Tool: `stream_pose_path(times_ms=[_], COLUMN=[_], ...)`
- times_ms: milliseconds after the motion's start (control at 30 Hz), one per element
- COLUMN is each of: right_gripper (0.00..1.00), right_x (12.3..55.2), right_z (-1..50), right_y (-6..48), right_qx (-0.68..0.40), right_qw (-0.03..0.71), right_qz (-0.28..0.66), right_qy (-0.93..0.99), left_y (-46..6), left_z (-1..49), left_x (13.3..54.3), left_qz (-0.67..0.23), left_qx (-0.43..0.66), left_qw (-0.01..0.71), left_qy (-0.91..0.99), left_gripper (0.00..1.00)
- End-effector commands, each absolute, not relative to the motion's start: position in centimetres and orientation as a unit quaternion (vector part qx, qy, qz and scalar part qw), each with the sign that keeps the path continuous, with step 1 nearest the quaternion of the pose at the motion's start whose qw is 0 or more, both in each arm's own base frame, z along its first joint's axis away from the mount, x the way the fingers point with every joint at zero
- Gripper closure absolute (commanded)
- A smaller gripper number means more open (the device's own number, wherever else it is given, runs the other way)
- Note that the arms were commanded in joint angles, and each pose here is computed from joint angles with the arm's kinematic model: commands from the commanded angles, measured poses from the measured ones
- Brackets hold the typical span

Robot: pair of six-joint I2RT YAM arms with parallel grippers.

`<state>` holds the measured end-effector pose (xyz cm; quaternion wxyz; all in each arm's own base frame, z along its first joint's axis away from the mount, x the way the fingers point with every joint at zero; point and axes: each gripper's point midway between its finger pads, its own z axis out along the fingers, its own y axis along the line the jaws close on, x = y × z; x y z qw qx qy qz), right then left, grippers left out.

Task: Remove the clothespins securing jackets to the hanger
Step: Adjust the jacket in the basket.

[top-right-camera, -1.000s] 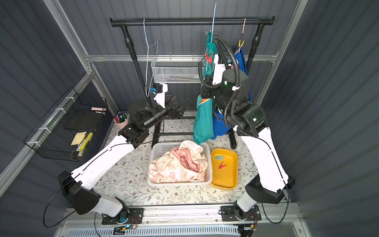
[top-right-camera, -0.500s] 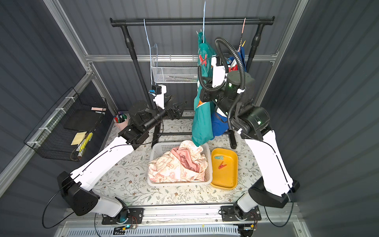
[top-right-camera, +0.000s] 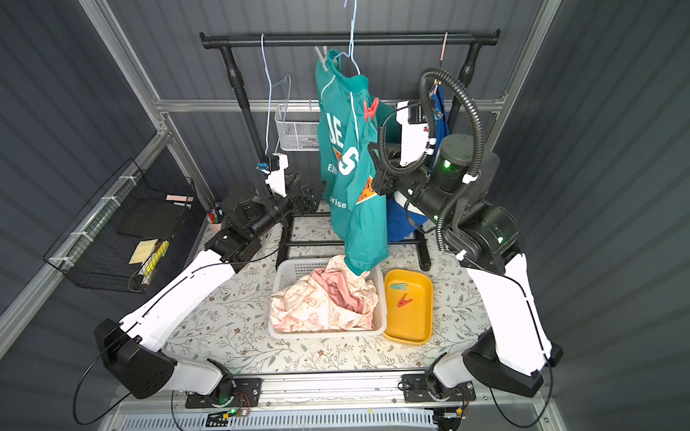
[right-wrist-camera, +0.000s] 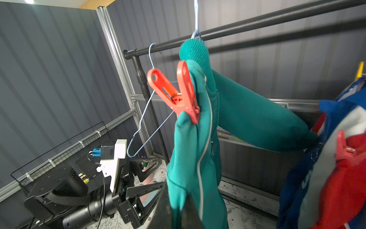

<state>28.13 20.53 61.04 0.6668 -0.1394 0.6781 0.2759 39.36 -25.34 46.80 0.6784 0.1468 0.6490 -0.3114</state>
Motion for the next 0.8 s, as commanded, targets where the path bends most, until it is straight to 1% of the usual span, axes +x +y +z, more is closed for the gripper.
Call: stream_pose_path(times_ms=[0,100,267,433,533,567,633,767], right_gripper=[1.0,1.0,1.0,1.0,1.0,1.0,1.0,1.0], right_x=[24.5,23.8,22.4,21.5,21.9,22.1,22.1,21.4], right_z=[65.4,64.5,64.1,63.8,63.4,63.4,63.5,64.4], right_y=[19.3,19.0,18.1,18.0,17.2,16.9,16.6,16.2], right_qx=[-0.152,-0.166,-0.188,-0.217,-0.21,-0.207,-0.209,-0.222], right_qw=[0.707,0.703,0.697,0.672,0.667,0.665,0.661,0.658], right_qz=[0.316,0.311,0.323,0.368,0.377,0.382,0.397,0.417], right_qy=[0.614,0.618,0.612,0.606,0.608,0.607,0.601,0.586], left_y=[-23.3,-21.0,-16.8,-12.8,-10.8,-10.3,-9.7,-10.4], left_z=[48.6,48.4,48.8,48.7,48.7,47.3,46.6,44.9], left_x=[38.5,39.3,39.9,39.9,39.8,39.9,39.7,39.5], left_qz=[-0.275,-0.227,-0.189,-0.146,-0.118,-0.106,-0.094,-0.096], left_qx=[0.145,0.132,0.11,0.077,0.055,0.052,0.051,0.087], left_qw=[0.707,0.715,0.724,0.732,0.736,0.728,0.726,0.72], left_qy=[0.636,0.648,0.654,0.661,0.665,0.676,0.679,0.681], left_gripper=[0.01,0.01,0.01,0.01,0.01,0.01,0.01,0.01])
